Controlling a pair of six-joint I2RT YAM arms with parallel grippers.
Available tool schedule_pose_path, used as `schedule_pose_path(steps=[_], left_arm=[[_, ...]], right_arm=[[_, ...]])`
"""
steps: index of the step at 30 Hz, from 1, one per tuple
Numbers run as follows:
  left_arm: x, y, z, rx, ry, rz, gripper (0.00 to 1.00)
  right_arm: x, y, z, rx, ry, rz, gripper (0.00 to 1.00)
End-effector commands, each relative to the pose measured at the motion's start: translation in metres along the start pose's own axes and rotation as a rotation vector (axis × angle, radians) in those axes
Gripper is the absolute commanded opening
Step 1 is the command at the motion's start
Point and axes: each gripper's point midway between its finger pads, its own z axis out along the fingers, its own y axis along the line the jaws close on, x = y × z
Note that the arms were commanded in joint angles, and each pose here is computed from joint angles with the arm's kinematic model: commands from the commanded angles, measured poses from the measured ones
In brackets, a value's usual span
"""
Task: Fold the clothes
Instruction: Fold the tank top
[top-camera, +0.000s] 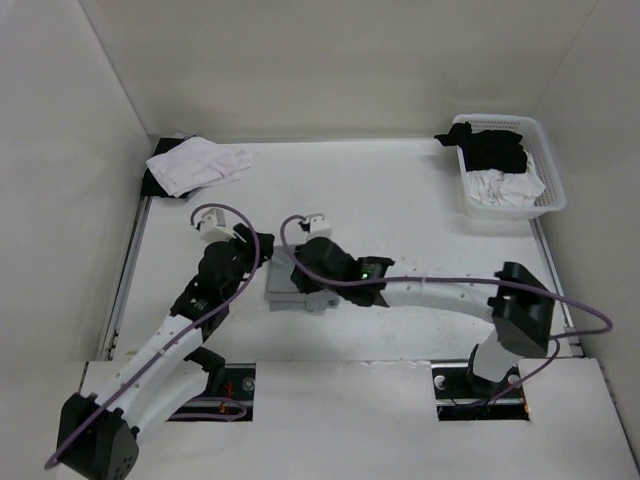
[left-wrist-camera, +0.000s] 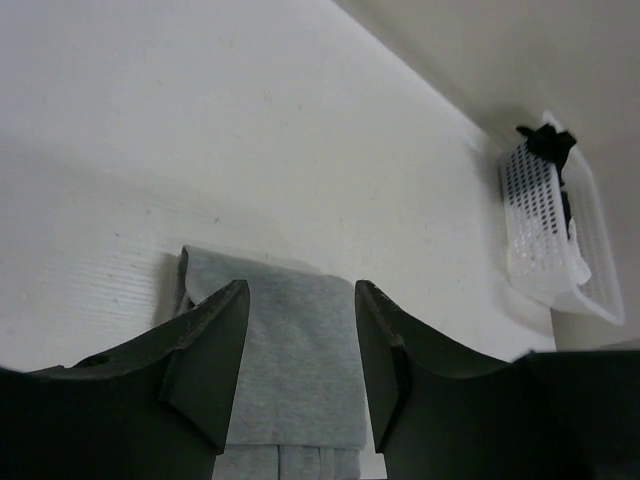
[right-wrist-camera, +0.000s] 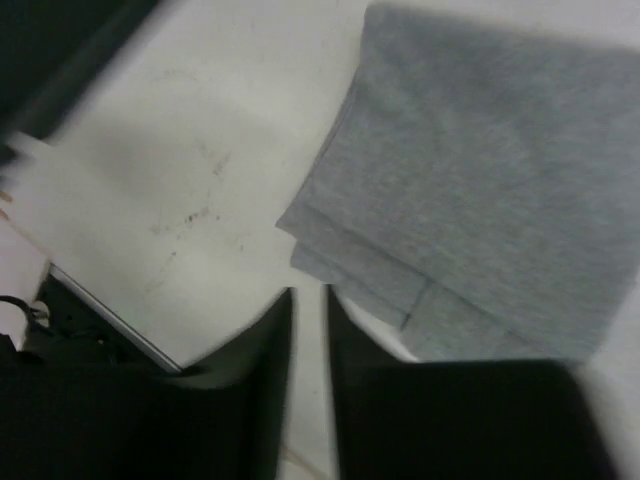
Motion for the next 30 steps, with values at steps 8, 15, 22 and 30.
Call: schedule_pose_path(steps=[8, 15, 22, 30], left_arm=[[0.068, -0.024, 0.000, 0.055, 0.125, 0.130, 0.54], [0.074, -0.018, -0.016, 0.056, 0.124, 0.166, 0.69], [0.065, -0.041, -0.019, 0.097, 0.133, 0.185, 0.73], [0.065, -0.012, -0.031, 0.047, 0.139, 0.157, 0.75]], right_arm=[[-0.050, -0.082, -0.076, 0.066, -0.342, 0.053, 0.13], [-0.040, -0.166, -0.127, 0.151, -0.469, 0.144, 0.66], [-0.040, -0.212, -0.132, 0.200, -0.534, 0.267, 0.81], [-0.041, -0.205, -0.112, 0.167, -0.524, 0.275, 0.83]])
